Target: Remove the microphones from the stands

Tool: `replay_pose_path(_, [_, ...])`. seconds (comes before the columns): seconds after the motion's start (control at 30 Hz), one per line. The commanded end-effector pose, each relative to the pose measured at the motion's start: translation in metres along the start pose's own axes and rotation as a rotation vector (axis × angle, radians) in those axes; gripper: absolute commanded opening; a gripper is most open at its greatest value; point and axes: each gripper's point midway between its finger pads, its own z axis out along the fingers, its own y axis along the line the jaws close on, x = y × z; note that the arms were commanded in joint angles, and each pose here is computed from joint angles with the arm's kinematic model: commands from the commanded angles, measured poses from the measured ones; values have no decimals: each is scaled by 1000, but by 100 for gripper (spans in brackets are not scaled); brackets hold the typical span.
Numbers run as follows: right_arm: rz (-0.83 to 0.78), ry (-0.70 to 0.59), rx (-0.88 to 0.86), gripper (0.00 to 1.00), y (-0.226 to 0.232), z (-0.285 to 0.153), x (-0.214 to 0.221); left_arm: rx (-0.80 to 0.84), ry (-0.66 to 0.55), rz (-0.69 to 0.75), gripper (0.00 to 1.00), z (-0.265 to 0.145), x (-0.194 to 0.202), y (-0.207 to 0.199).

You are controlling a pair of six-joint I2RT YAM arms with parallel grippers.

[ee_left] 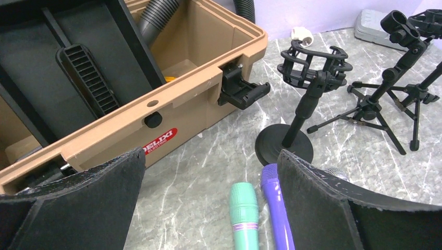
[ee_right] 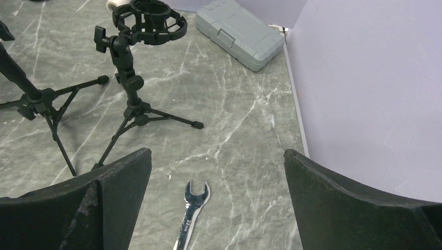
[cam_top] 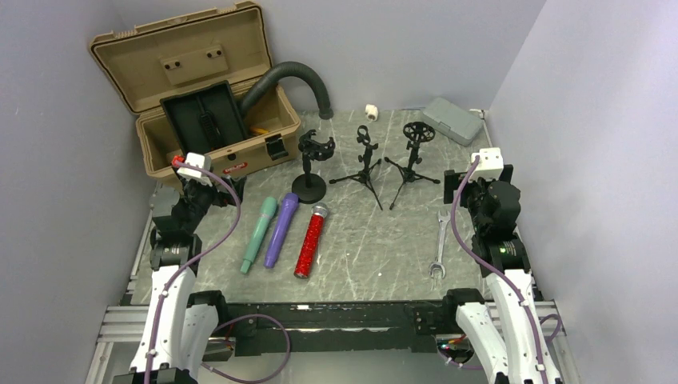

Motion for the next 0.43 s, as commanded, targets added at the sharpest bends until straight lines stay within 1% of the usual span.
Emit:
replay_pose_path(0.0, [-4,-34,12,100,-3,1,-8,42,-37,-10,99,-2,-15,-7])
replay_pose_path(0.4, [0,-37,21,100,-5,0,-10,56,-27,-12,99,-5,-15,-7])
